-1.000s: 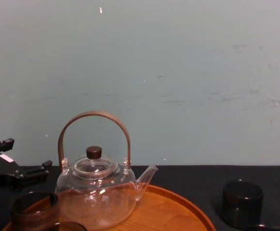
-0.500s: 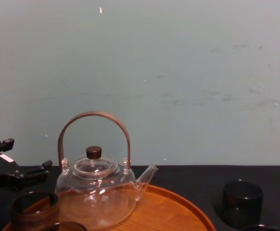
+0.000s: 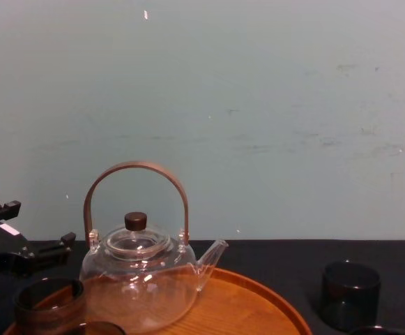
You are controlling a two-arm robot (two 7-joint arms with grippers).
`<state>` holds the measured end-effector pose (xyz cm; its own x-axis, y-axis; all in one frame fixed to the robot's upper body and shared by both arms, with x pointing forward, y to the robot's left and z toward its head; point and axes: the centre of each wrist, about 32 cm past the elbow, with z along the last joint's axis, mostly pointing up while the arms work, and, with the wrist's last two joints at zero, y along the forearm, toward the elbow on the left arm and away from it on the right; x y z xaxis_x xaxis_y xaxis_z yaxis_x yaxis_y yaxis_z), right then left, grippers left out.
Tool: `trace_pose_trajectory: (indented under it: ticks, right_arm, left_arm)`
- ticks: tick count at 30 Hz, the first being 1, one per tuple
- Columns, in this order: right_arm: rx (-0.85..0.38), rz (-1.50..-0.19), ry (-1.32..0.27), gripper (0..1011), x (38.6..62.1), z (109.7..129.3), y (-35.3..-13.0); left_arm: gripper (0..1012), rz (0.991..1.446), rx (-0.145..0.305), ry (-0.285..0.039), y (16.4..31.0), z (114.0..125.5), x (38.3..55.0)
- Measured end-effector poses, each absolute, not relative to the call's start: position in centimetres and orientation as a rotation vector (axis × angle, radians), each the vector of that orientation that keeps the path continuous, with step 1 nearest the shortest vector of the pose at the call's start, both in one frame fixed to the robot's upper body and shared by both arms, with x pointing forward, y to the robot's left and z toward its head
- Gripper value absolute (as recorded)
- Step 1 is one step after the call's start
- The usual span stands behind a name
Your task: Pick up the glass from the table and place it on the tray.
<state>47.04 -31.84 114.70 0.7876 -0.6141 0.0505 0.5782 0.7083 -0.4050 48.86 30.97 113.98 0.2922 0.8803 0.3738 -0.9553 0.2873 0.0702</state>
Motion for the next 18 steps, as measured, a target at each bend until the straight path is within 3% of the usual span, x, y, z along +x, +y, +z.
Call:
trace_pose_trajectory:
  ticks: [18]
  right_arm:
    - [-0.390, -0.654, 0.079, 900, 46.86, 115.25, -32.23]
  left_arm:
    - [1001, 1.248, 0.304, -0.285, 30.96, 113.98, 48.86]
